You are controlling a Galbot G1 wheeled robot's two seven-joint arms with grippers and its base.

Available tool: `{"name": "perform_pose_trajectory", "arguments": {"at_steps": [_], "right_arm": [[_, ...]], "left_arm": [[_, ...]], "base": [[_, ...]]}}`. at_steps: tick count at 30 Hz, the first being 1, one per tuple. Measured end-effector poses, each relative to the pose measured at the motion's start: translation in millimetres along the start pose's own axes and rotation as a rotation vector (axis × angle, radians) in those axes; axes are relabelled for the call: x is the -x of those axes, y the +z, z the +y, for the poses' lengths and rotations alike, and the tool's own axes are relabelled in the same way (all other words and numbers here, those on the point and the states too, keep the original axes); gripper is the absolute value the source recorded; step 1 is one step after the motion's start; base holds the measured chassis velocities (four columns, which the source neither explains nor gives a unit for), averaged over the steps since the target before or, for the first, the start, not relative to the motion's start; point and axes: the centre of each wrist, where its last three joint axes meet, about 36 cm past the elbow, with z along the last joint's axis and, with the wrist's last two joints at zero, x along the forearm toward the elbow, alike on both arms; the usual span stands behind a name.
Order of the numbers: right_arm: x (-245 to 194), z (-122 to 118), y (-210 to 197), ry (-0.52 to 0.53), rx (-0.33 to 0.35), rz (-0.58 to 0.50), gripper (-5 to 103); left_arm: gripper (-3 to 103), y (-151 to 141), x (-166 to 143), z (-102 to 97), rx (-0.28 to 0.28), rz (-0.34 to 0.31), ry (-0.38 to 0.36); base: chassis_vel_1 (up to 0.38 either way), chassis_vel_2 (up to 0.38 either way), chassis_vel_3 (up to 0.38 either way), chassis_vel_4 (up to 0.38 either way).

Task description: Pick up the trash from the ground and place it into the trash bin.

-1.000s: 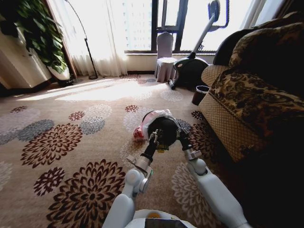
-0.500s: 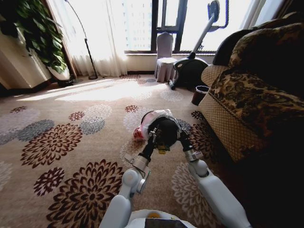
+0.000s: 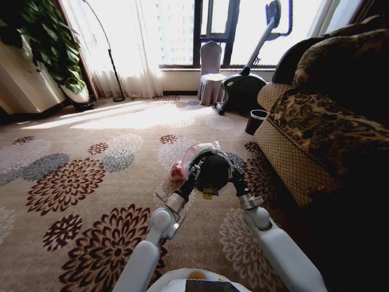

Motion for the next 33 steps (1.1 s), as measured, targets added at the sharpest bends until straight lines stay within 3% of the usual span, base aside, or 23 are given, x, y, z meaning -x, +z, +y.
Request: {"name": "perform_pose_trajectory", "arguments": {"at_steps": [11, 16, 19, 20, 21, 22, 23, 24, 25, 27, 28, 29, 30, 31, 32, 33], "right_arm": [[-4.5, -10.9, -27.1, -0.034, 0.015, 0.131, 0], [-9.5, -12.0, -26.4, -0.043, 0.0, 0.168, 0], [-16.4, -10.5, -20.2, -0.039, -0.012, 0.199, 0], [-16.4, -10.5, -20.2, -0.039, -0.012, 0.199, 0], [-18.9, -10.1, -18.2, -0.035, -0.011, 0.217, 0], [-20.6, -8.6, -16.9, -0.031, -0.01, 0.245, 0], [-20.2, -6.5, -16.4, -0.03, -0.009, 0.257, 0], [-20.2, -6.5, -16.4, -0.03, -0.009, 0.257, 0], [-18.6, -2.7, -16.2, -0.024, 0.005, 0.275, 0], [-16.0, 1.1, -18.8, -0.017, 0.034, 0.289, 0], [-15.6, 1.9, -19.4, -0.017, 0.04, 0.289, 0], [-15.6, 1.9, -19.4, -0.017, 0.04, 0.289, 0], [-16.5, 3.5, -20.0, -0.016, 0.05, 0.291, 0], [-18.1, 5.2, -19.5, -0.014, 0.058, 0.291, 0], [-19.4, 6.9, -19.2, -0.013, 0.063, 0.289, 0], [-19.4, 6.9, -19.2, -0.013, 0.063, 0.289, 0]], "left_arm": [[100, 12.4, -14.4, -17.8, 0.087, 0.109, 0.041], [100, 11.3, -20.6, -23.4, 0.186, 0.155, 0.111], [100, 0.6, -25.5, -28.5, 0.351, 0.151, 0.176], [100, 0.6, -25.5, -28.5, 0.351, 0.151, 0.176], [100, -6.3, -27.0, -32.1, 0.44, 0.135, 0.207], [100, -17.4, -28.1, -36.0, 0.572, 0.107, 0.241], [100, -24.6, -28.6, -38.3, 0.656, 0.089, 0.259], [100, -24.6, -28.6, -38.3, 0.656, 0.089, 0.259], [100, -39.1, -30.8, -43.1, 0.8, 0.05, 0.284], [100, -61.0, -36.0, -51.5, 0.983, -0.012, 0.314], [100, -67.6, -38.0, -53.4, 1.034, -0.033, 0.319], [100, -67.6, -38.0, -53.4, 1.034, -0.033, 0.319], [100, -84.5, -42.8, -57.3, 1.16, -0.091, 0.316], [100, -93.7, -45.0, -58.5, 1.219, -0.132, 0.3], [100, -102.9, -46.6, -56.4, 1.261, -0.18, 0.26], [100, -102.9, -46.6, -56.4, 1.261, -0.18, 0.26]], "base": [[0.0, 0.0, 0.0, 0.0], [0.0, 0.0, 0.0, 0.0], [0.0, 0.0, 0.0, 0.0], [0.0, 0.0, 0.0, 0.0], [0.0, 0.0, 0.0, 0.0], [0.0, 0.0, 0.0, 0.0], [0.0, 0.0, 0.0, 0.0], [0.0, 0.0, 0.0, 0.0], [0.0, 0.0, 0.0, 0.0], [0.0, 0.0, 0.0, 0.0], [0.0, 0.0, 0.0, 0.0], [0.0, 0.0, 0.0, 0.0], [0.0, 0.0, 0.0, 0.0], [0.0, 0.0, 0.0, 0.0], [0.0, 0.0, 0.0, 0.0], [0.0, 0.0, 0.0, 0.0]]}}
